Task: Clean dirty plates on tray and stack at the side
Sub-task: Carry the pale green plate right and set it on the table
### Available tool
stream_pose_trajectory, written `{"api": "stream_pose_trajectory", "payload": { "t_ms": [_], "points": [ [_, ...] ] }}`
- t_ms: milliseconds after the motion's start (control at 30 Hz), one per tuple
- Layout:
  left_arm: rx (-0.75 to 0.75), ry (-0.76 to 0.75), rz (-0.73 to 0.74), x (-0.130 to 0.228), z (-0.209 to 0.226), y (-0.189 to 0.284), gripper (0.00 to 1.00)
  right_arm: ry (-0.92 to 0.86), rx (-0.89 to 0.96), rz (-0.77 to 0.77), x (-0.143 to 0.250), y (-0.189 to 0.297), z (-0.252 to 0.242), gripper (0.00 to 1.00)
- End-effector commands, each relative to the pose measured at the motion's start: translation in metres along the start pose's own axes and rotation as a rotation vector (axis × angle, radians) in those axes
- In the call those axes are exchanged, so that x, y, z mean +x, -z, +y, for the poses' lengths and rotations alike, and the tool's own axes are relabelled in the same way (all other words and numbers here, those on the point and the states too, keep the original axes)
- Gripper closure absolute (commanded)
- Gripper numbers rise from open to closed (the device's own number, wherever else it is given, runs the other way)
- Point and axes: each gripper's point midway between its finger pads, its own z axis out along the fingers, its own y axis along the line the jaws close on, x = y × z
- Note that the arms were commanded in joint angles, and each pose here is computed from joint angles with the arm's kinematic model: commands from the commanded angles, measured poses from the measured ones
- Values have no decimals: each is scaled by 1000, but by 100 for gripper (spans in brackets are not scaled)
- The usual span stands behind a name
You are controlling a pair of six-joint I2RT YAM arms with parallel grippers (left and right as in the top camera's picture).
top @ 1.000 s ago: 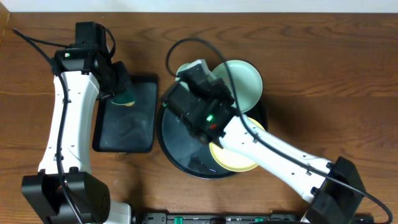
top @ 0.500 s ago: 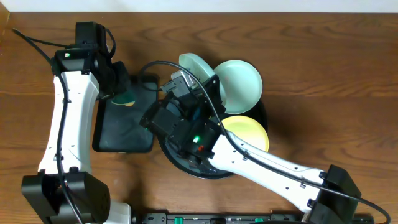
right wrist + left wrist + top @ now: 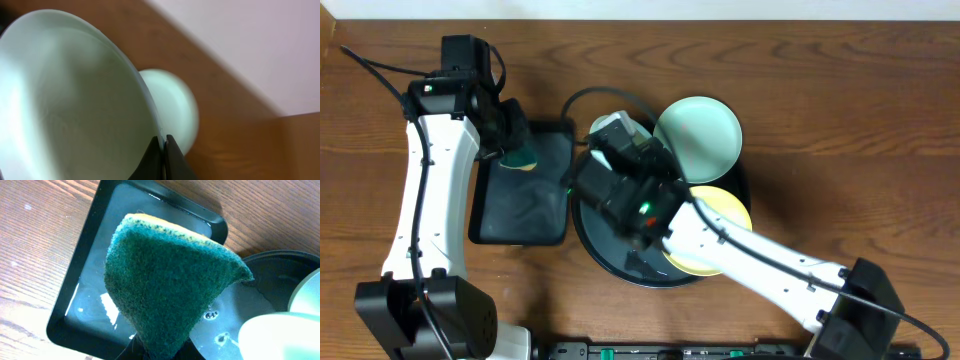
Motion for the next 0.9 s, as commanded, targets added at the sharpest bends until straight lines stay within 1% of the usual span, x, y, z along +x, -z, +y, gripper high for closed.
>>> {"api": "stream_pose_trajectory", "payload": {
  "t_ms": [0, 133, 167, 233, 300, 400, 567, 700, 867],
  "points": [
    [-11, 2, 6, 1, 3, -2, 93, -140, -311, 124, 12, -17, 29, 99],
    [-12, 2, 7, 1, 3, -2, 93, -242, -477, 187, 14, -28, 20, 99],
    [-13, 2, 9, 2, 4, -2, 93, -322, -582, 200, 10, -28, 6, 99],
    [-13, 2, 9, 2, 4, -2, 93, -405, -657, 199, 6, -29, -16, 99],
    [-13, 2, 9, 2, 4, -2, 93, -485, -710, 196, 4, -30, -43, 99],
    [-13, 2, 8, 2, 4, -2, 93, -582, -740, 201, 10, -32, -80, 99],
    [-13, 2, 8, 2, 4, -2, 93, -767, -632, 273, 53, -47, -161, 99],
    [-13, 2, 9, 2, 4, -2, 93, -892, -494, 374, 110, -60, -222, 99],
    [-13, 2, 9, 2, 4, -2, 92, -1015, -377, 463, 172, -74, -263, 99]
  ]
}}
